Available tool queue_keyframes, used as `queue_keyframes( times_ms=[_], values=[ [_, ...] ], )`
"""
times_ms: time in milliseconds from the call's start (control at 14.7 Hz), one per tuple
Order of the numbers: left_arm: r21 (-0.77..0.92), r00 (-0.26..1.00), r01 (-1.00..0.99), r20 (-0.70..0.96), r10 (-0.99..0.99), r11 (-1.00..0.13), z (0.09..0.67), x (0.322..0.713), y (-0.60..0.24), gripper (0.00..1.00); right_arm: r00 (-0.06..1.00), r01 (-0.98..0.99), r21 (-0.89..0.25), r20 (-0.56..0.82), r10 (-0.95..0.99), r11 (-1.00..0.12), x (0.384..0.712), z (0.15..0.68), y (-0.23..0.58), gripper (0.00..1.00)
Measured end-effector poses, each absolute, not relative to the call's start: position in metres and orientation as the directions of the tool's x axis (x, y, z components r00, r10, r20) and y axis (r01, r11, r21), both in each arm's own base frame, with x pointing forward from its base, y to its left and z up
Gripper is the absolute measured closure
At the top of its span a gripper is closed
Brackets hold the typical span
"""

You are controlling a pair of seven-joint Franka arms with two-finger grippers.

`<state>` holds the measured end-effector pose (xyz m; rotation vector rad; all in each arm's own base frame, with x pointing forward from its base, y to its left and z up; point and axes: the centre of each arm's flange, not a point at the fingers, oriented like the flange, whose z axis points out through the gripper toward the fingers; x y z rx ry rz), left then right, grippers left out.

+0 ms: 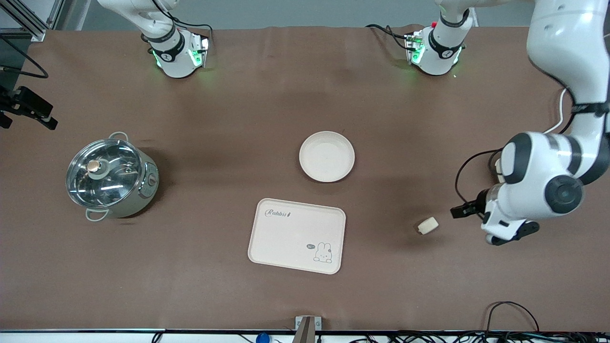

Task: Place bun in plate and plate on tray
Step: 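Reach the left gripper down to the cream bun and grasp it, then carry the bun with the left gripper over the white plate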

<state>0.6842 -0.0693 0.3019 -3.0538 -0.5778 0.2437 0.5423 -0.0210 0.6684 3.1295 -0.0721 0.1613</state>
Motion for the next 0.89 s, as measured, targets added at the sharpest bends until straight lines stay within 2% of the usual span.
queue_keyframes(
  times_ms=[205,750,886],
  values=[
    [-0.017,0.891,0.433,-0.143,0.431,-0.901,0.258,0.693,-0.079,0.0,0.994,-0.045,0.005,0.103,-0.044,-0.999,0.542,0.668,-0.02,0.0],
    [0.061,0.857,0.51,-0.124,0.501,-0.858,0.198,0.698,-0.122,0.03,0.996,-0.043,0.005,0.082,-0.043,-0.999,0.54,0.666,-0.019,0.0],
    [0.056,0.854,0.513,-0.129,0.503,-0.857,0.186,0.697,-0.119,0.16,0.996,-0.043,0.005,0.082,-0.042,-0.999,0.54,0.666,-0.019,0.0]
  ],
)
